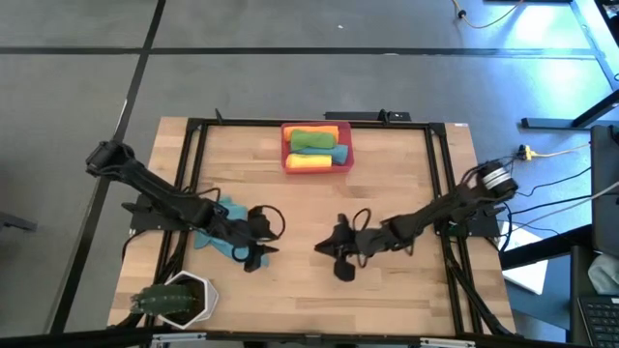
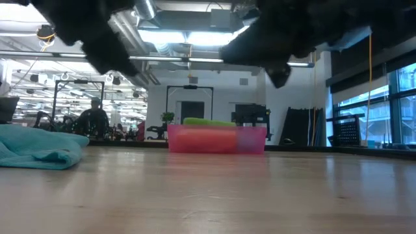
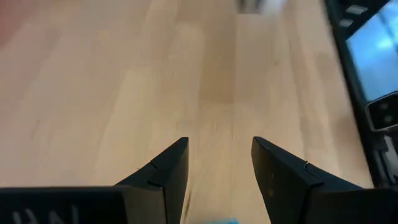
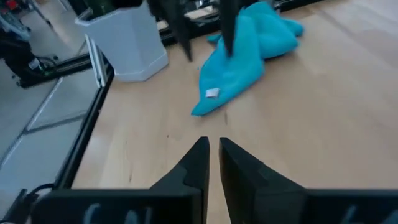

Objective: Roll microfiber towels into tight, uniform cylinder then place into a basket
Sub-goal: Roll the blue microfiber cloth

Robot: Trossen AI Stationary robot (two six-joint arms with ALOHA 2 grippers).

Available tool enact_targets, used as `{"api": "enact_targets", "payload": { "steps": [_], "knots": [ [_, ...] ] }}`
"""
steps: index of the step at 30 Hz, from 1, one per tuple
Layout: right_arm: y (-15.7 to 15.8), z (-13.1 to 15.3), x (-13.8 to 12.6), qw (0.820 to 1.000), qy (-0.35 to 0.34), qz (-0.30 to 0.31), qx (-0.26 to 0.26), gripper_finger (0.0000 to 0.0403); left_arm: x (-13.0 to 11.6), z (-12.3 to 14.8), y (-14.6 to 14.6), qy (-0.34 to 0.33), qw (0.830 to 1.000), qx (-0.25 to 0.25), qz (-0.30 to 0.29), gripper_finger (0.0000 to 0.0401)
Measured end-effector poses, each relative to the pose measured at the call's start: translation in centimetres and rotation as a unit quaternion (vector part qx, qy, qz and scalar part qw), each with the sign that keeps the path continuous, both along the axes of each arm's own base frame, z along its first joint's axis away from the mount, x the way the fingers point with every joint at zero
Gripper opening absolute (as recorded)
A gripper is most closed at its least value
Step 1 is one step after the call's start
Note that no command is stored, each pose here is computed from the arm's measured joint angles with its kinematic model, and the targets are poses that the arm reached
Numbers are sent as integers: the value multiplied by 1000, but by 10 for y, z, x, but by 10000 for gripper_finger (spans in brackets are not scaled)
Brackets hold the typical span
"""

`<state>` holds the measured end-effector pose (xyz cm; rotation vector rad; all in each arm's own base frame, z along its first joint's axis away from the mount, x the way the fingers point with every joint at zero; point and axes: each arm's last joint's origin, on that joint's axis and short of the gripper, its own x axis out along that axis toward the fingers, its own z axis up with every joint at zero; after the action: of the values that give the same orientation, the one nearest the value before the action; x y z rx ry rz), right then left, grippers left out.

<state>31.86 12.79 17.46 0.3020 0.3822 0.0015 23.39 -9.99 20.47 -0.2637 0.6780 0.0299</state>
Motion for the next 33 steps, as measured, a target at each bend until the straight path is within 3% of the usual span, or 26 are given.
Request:
{"api": "enact_targets", "payload": {
  "steps": [3, 12, 19, 26, 33],
  "knots": [
    [12, -6, 23, 1000, 1, 9, -19, 44, -7, 9, 1, 25, 999, -11, 37, 163],
    [34, -29, 78, 997, 43, 21, -66, 130, -29, 37, -39, -104, 994, 38, 8, 163],
    [41, -38, 119, 990, 55, 36, -122, 193, -43, 46, -61, -161, 986, 52, -2, 163],
    [30, -53, 153, 989, 83, 13, -123, 201, -54, 42, -75, -175, 982, 64, 23, 163],
    [24, -73, 170, 988, 99, 42, -113, 201, -59, 41, -80, -181, 981, 57, 33, 163]
  ]
}}
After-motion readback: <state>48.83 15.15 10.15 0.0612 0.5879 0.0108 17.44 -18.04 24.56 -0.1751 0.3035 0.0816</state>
